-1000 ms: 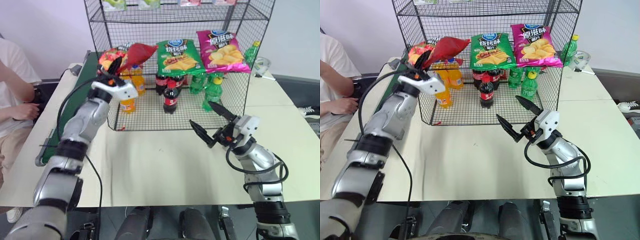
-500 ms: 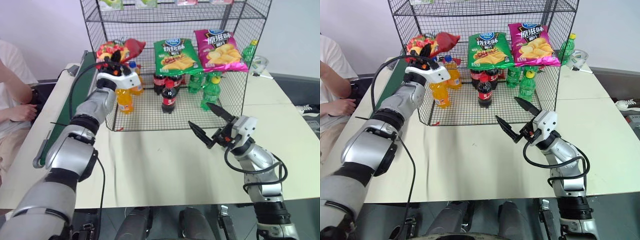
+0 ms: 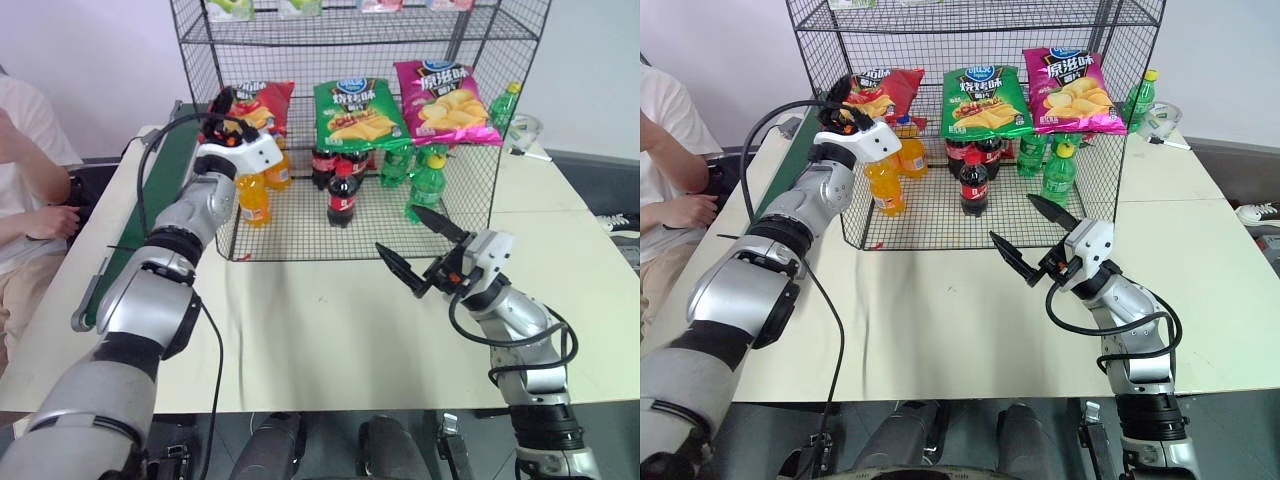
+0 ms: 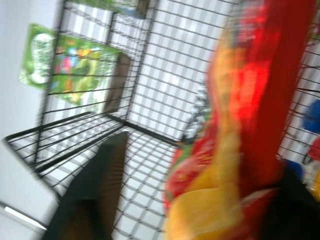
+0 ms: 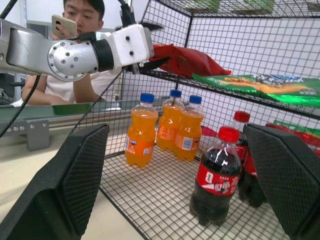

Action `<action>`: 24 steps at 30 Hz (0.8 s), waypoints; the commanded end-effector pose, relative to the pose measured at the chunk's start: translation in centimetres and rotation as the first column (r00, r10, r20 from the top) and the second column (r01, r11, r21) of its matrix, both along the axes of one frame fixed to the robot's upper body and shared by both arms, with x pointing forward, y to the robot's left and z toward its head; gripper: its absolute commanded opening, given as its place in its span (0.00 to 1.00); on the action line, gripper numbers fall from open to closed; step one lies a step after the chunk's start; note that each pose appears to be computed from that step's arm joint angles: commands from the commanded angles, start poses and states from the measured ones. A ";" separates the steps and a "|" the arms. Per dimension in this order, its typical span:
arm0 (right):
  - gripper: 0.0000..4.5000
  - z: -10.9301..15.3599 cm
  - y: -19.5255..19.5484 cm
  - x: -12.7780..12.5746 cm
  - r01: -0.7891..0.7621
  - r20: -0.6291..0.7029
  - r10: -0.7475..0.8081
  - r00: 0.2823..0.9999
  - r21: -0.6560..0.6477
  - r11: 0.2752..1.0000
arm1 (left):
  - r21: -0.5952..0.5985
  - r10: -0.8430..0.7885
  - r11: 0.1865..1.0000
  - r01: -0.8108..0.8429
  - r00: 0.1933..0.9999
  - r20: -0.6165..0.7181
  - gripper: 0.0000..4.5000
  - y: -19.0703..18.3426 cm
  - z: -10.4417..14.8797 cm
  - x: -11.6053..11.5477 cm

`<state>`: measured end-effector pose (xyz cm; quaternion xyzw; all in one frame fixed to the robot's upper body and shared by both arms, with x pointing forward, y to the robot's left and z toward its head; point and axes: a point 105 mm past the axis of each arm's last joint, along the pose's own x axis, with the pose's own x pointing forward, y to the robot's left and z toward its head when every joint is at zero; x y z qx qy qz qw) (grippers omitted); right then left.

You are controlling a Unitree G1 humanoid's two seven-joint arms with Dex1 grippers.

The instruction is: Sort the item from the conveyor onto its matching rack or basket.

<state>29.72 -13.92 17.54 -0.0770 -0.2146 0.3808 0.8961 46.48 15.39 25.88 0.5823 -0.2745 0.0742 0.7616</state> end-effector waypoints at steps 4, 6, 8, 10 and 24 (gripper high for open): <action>1.00 1.1 -0.1 -0.3 -0.011 0.042 0.011 0.999 0.000 1.000 | 0.018 -0.093 0.995 0.094 0.996 -0.009 0.99 -0.1 -0.7 -1.6; 1.00 1.0 0.0 -0.2 -0.013 0.039 0.013 0.999 0.001 1.000 | 0.007 -0.108 0.994 0.108 0.994 -0.006 0.99 0.3 -0.9 -2.4; 1.00 1.0 0.0 -0.1 -0.014 0.038 0.014 0.999 0.002 1.000 | -0.001 -0.126 0.992 0.126 0.992 -0.003 0.99 0.5 -1.0 -3.4; 1.00 0.9 0.0 -0.1 -0.015 0.037 0.015 0.999 0.002 1.000 | -0.015 -0.162 0.987 0.162 0.987 0.003 0.99 0.4 -0.6 -4.7; 1.00 1.3 -2.2 -0.7 -0.003 0.041 0.006 0.999 -0.064 0.998 | -0.863 -0.805 0.381 0.331 0.577 -0.134 0.99 4.8 -3.7 -15.8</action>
